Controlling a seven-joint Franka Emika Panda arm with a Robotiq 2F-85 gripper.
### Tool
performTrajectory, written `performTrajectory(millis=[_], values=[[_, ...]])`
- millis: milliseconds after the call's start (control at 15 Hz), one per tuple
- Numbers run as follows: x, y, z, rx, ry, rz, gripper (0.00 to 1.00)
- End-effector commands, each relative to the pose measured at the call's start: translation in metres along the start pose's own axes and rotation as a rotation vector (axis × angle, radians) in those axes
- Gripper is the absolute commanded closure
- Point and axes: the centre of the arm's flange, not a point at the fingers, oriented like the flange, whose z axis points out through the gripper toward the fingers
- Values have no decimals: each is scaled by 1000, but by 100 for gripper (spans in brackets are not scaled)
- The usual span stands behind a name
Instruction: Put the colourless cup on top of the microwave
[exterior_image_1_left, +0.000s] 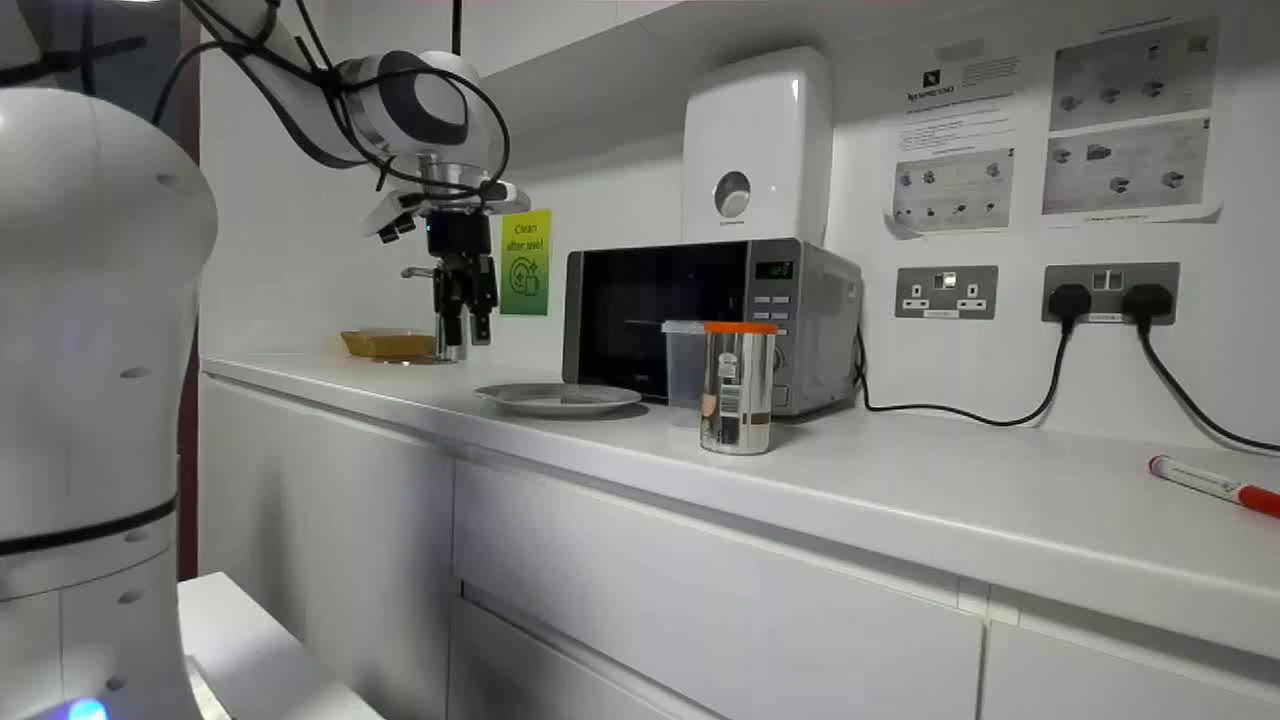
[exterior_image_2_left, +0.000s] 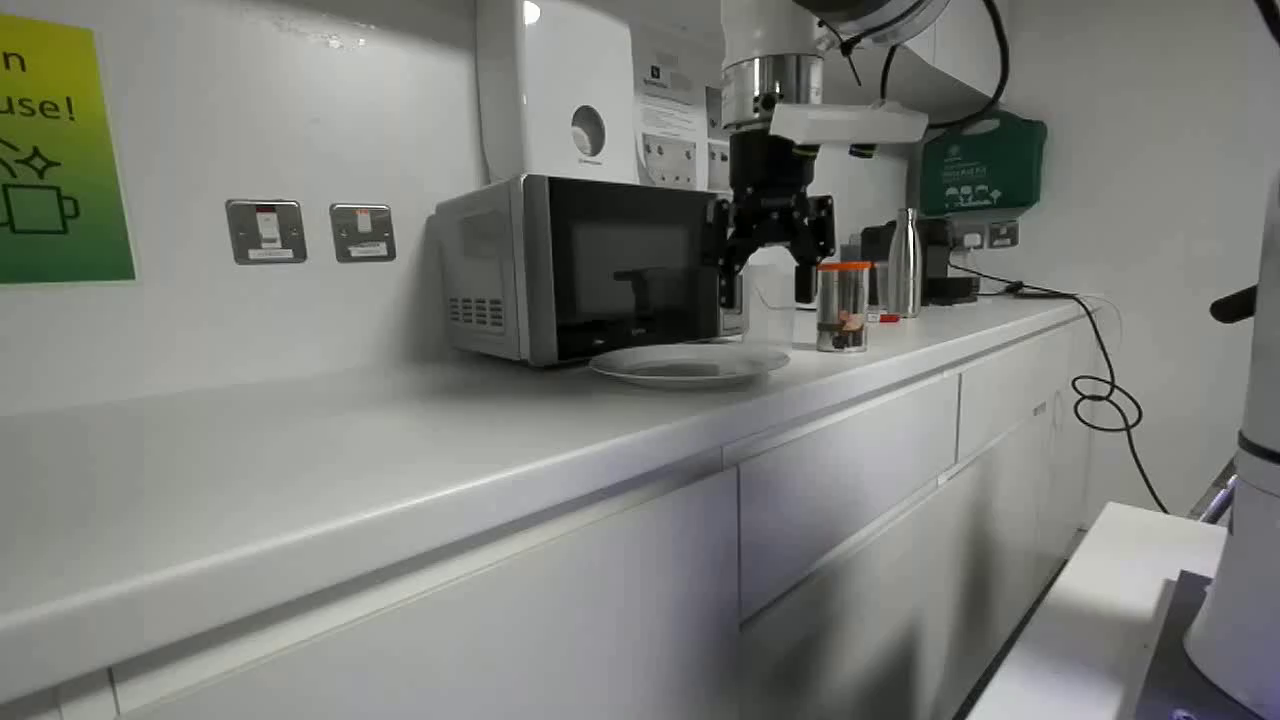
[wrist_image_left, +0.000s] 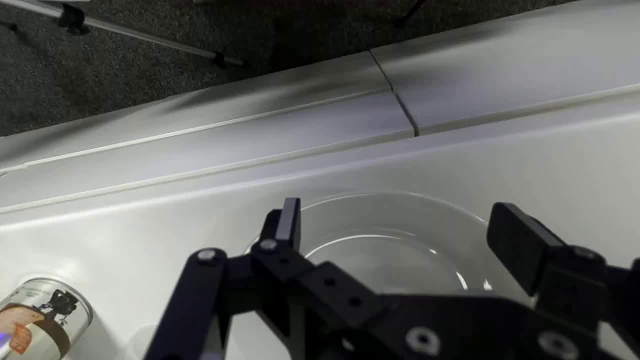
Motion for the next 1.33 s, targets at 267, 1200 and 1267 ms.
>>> performTrajectory(millis=[267, 1200, 1267], values=[[20, 22, -2, -44, 38, 0, 0], [98, 88, -26, 147, 82, -127, 0], [99, 89, -26, 152, 75, -154, 0]])
